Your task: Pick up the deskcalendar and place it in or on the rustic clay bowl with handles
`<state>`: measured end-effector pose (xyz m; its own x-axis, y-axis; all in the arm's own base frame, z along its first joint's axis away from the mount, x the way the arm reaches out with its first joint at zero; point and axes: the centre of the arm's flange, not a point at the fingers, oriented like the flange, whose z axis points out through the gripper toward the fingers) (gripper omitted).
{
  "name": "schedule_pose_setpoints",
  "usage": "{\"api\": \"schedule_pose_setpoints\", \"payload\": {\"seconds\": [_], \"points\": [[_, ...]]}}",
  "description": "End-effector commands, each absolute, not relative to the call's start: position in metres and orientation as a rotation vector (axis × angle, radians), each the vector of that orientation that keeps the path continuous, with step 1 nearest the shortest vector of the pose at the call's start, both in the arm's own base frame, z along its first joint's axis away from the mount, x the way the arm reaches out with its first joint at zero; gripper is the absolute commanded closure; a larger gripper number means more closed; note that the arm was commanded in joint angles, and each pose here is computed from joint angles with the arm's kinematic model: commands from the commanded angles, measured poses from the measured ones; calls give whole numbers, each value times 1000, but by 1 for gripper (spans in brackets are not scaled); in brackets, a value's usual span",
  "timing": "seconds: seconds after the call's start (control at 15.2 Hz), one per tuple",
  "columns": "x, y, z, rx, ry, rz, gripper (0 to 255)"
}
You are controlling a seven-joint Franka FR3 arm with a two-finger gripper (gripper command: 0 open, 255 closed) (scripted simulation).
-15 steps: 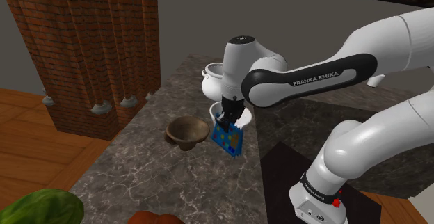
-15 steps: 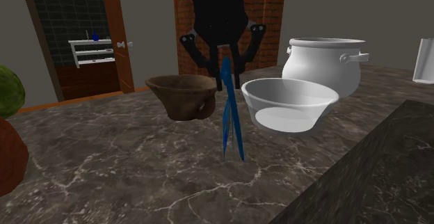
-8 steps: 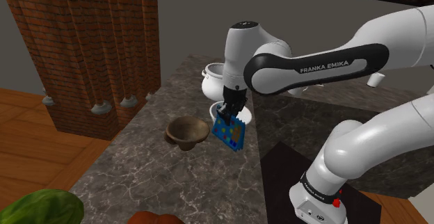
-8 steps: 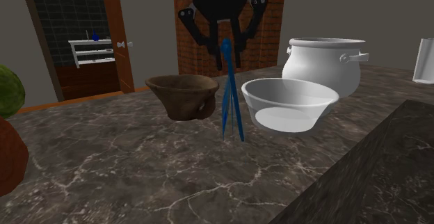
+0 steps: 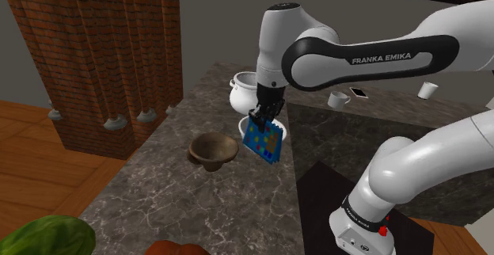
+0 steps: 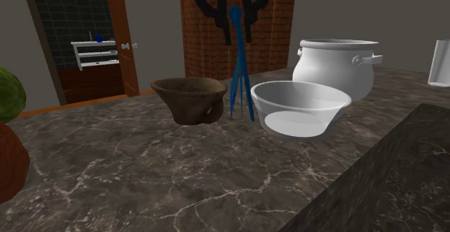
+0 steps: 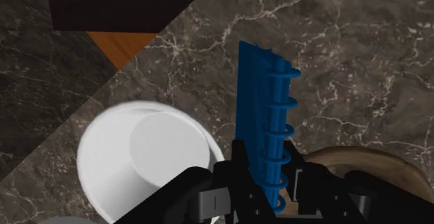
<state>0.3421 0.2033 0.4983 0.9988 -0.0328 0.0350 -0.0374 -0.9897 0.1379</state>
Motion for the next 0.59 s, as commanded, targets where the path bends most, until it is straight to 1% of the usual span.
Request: {"api": "schedule_pose_setpoints", "payload": {"seconds": [0.0, 0.53], "points": [[342, 204, 509, 3002, -53, 49, 255], [342, 204, 551, 3002, -53, 49, 255]]}}
